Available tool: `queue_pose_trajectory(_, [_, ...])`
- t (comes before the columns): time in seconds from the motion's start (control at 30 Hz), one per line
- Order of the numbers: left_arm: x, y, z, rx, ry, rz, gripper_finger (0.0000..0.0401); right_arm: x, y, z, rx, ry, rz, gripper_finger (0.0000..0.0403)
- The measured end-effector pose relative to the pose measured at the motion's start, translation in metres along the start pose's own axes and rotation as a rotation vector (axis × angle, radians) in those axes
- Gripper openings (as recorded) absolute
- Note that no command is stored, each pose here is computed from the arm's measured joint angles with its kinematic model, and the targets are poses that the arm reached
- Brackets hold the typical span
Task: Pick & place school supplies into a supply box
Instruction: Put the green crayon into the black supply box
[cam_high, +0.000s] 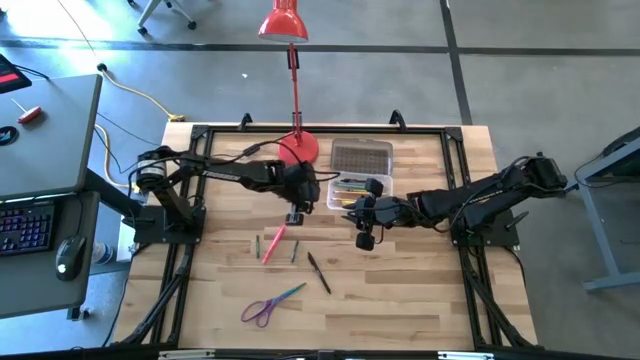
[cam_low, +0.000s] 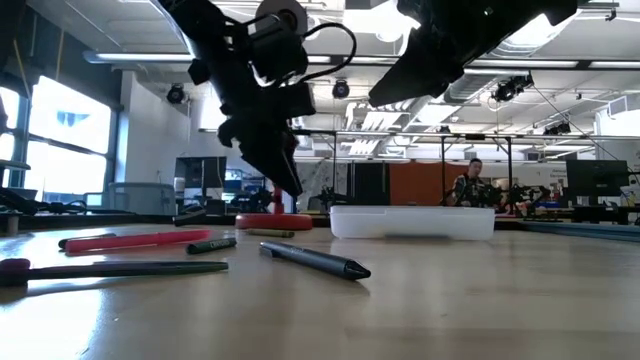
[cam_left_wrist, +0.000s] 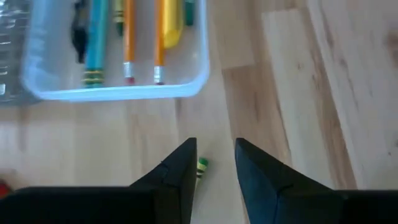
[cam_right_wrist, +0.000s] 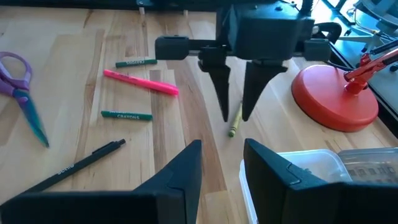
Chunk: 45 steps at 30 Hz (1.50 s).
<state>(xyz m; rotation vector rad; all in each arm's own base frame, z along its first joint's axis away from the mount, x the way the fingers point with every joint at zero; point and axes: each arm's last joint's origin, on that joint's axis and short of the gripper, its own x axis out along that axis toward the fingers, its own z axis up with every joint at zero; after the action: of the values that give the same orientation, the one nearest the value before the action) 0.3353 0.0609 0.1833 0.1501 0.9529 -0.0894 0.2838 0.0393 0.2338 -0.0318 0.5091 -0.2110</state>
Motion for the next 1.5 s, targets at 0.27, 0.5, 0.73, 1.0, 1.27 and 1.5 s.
queue_pose_trajectory(0.27, [0.002,0.003,-0.005,0.094,-0.030,-0.066,0.0140,0.000,0.000,0.000,-0.001,0.002,0.000,0.0099])
queue_pose_trajectory(0.5, [0.007,0.037,-0.039,0.005,-0.113,-0.079,0.0140,0.000,0.000,0.000,-0.009,0.005,0.000,0.0099])
queue_pose_trajectory(0.73, [0.018,0.061,-0.058,-0.065,-0.279,-0.195,0.0140,0.000,-0.002,0.000,-0.009,0.004,-0.010,0.0099])
queue_pose_trajectory(1.0, [0.055,0.064,-0.075,-0.075,-0.252,-0.222,0.0140,0.001,-0.003,0.000,-0.005,0.003,-0.013,0.0099])
queue_pose_trajectory(1.27, [0.080,0.064,-0.086,-0.108,-0.270,-0.277,0.0140,0.001,-0.003,0.000,-0.005,0.004,-0.014,0.0098])
queue_pose_trajectory(1.5, [0.090,0.061,-0.095,-0.153,-0.255,-0.320,0.0140,0.001,-0.003,0.000,-0.003,0.006,-0.014,0.0098])
